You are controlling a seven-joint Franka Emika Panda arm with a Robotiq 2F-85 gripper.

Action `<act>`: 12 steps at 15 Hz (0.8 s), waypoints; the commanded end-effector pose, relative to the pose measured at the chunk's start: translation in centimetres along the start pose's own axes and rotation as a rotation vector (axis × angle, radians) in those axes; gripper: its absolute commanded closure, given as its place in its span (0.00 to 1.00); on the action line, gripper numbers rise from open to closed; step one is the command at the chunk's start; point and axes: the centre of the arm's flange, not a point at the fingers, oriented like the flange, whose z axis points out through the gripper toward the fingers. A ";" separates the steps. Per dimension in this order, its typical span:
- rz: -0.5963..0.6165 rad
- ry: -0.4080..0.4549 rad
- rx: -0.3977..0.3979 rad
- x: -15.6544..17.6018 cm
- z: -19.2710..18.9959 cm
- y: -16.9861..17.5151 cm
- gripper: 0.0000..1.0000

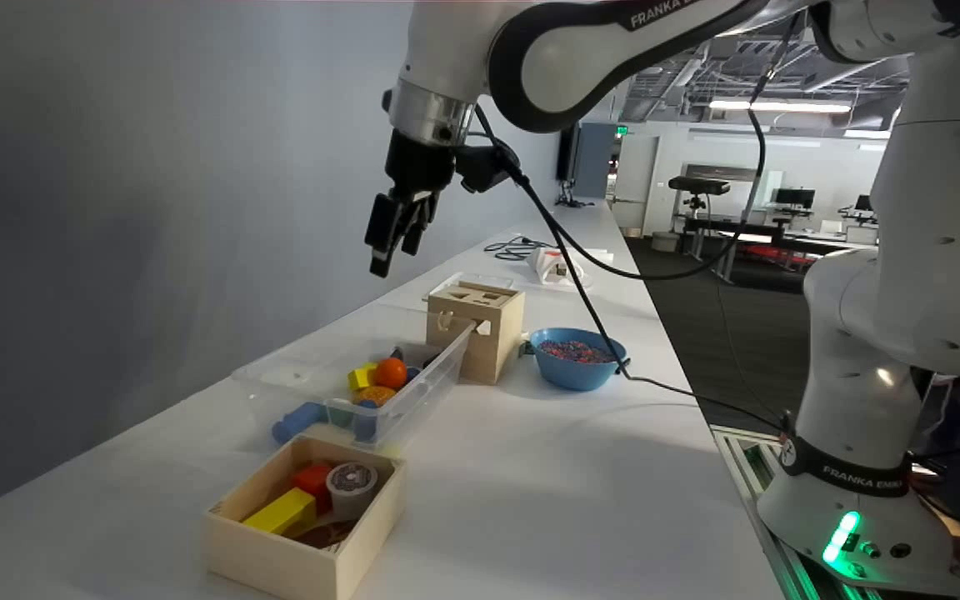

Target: Move the orange ball from the blue bowl to the tote

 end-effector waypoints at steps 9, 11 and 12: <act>-0.027 0.017 -0.012 -0.7 -3.5 0.1 0.00; -0.028 0.016 -0.012 -0.7 -3.5 0.1 0.00; -0.028 0.016 -0.012 -0.7 -3.4 0.1 0.00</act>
